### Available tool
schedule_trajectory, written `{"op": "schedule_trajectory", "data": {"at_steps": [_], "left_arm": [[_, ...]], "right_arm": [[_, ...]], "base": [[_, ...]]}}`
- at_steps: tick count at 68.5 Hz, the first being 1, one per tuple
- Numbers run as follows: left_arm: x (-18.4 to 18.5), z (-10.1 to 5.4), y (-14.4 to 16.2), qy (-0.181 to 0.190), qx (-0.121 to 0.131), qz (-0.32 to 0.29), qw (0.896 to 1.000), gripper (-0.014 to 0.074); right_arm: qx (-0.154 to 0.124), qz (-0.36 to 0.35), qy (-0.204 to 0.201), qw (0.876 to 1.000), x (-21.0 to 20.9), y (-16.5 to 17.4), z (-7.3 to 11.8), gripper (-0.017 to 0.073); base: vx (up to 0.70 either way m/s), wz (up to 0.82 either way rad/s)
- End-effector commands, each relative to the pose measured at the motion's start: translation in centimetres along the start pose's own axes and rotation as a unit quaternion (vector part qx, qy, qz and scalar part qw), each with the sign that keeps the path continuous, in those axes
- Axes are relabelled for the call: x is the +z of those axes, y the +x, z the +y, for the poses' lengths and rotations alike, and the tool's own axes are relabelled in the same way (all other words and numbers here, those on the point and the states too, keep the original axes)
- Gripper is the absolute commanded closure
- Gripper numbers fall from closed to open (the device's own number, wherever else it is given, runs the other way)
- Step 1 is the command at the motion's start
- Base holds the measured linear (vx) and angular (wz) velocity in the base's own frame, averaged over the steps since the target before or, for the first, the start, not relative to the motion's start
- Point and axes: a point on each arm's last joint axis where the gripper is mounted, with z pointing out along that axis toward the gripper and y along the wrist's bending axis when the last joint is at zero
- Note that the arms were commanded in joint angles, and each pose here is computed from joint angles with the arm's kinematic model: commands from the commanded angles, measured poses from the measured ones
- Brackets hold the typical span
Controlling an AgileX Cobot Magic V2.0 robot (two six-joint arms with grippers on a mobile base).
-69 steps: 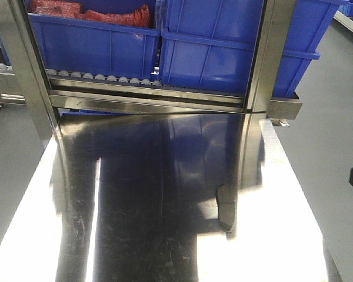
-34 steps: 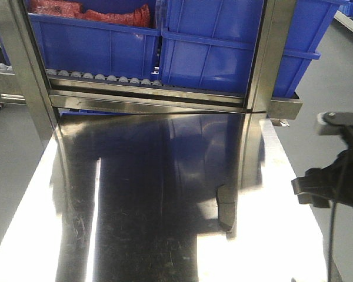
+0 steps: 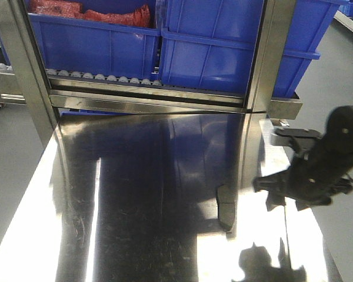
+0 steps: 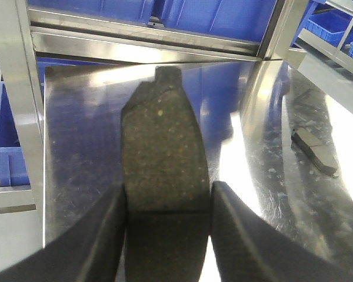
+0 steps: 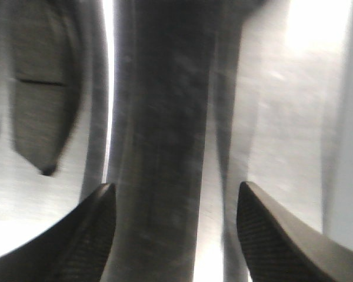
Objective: Move and align brake pads A on conveyor
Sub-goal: 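Move the open right gripper down over the other brake pad, then close the right gripper on the brake pad and lift it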
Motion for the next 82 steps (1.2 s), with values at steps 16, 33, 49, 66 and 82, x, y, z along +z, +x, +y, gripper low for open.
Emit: {"op": "schedule_trajectory", "data": {"at_steps": [16, 33, 49, 66, 82], "left_arm": [[-0.3, -0.4, -1.5, 0.016, 0.003, -0.051, 0.999, 0.0601], [-0.3, -0.4, -1.5, 0.016, 0.003, -0.051, 0.999, 0.0601], [-0.3, -0.4, -1.5, 0.016, 0.003, -0.051, 0.999, 0.0601], [-0.3, -0.4, -1.5, 0.016, 0.003, -0.051, 0.999, 0.0601], [-0.3, -0.4, -1.5, 0.016, 0.003, -0.051, 0.999, 0.0601]], "right_arm": [[-0.023, -0.048, -0.003, 0.999, -1.5, -4.1, 7.5, 0.0134], [0.014, 0.009, 0.004, 1.000, 0.6, -5.4, 8.7, 0.0134], [0.021, 0.038, 0.016, 0.999, 3.0, -5.4, 8.6, 0.0134], [0.018, 0.030, 0.018, 0.999, 3.7, -5.7, 8.6, 0.0134], [0.015, 0.010, 0.026, 1.000, 3.7, -6.1, 8.4, 0.0134]], "base": [[0.00, 0.00], [0.00, 0.00], [0.00, 0.00], [0.00, 0.00], [0.00, 0.00]]}}
